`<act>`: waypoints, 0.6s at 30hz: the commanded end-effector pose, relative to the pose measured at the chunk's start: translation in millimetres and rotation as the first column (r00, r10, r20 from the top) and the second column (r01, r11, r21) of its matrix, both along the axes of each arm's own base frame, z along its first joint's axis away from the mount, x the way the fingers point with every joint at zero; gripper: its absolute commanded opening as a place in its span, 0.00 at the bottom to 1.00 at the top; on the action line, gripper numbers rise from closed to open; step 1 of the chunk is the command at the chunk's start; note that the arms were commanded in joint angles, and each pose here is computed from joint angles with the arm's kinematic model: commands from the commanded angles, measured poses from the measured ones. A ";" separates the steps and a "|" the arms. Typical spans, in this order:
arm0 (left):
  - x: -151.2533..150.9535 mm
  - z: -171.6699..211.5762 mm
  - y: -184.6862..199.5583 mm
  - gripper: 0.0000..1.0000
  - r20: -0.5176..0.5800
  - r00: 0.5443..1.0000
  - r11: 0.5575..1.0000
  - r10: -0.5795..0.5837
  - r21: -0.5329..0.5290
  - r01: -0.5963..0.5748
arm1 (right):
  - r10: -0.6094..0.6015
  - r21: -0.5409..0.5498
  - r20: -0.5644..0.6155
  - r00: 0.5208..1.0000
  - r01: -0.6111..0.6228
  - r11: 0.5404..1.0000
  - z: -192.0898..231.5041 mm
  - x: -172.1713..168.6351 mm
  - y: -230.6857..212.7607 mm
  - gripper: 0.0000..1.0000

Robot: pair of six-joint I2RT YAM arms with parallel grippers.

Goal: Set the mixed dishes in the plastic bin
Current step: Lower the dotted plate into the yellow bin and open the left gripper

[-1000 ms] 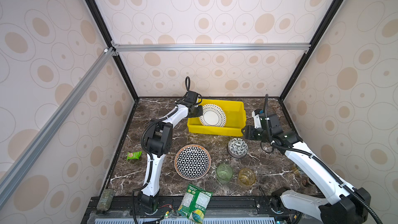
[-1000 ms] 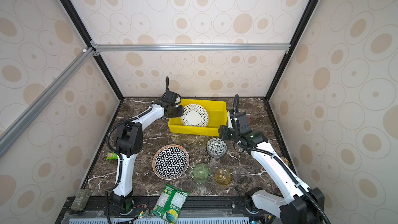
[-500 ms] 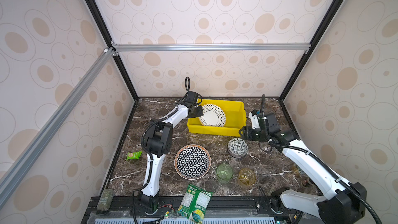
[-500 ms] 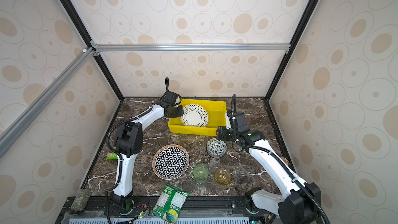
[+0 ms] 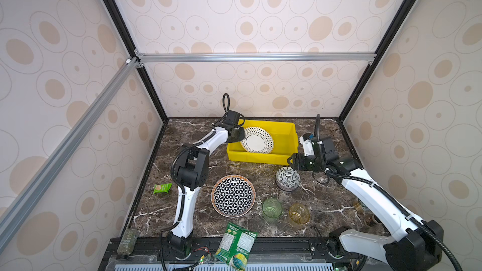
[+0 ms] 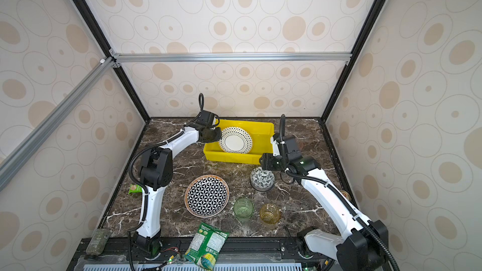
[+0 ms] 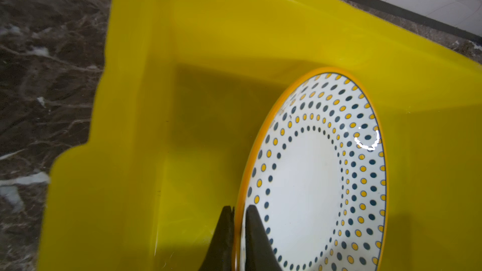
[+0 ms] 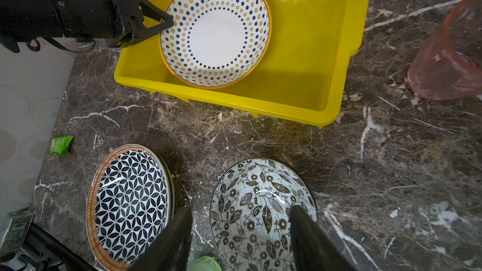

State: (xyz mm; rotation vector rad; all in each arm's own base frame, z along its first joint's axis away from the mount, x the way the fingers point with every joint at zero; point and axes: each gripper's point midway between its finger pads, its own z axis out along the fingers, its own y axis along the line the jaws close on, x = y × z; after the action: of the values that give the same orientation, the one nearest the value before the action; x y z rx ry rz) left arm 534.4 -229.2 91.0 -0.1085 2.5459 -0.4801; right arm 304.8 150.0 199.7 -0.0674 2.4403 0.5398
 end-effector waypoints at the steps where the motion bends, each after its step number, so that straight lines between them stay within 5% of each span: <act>1: 1.9 0.3 1.5 0.13 0.002 1.000 1.000 0.023 -0.014 -0.023 | -0.001 0.007 -0.038 0.999 0.001 1.000 -9.3 -3.8 0.2 0.62; 18: -10.0 35.4 4.0 0.14 0.060 0.998 1.000 -0.003 -0.024 0.004 | 0.020 0.018 -0.061 0.998 -0.018 1.000 -13.1 -7.1 3.7 0.62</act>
State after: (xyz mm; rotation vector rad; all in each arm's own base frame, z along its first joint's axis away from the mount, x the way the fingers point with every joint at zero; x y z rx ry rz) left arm 525.4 -228.3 88.0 -0.1171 2.5467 -0.4970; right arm 301.1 153.9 193.1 -0.0763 2.4657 0.5698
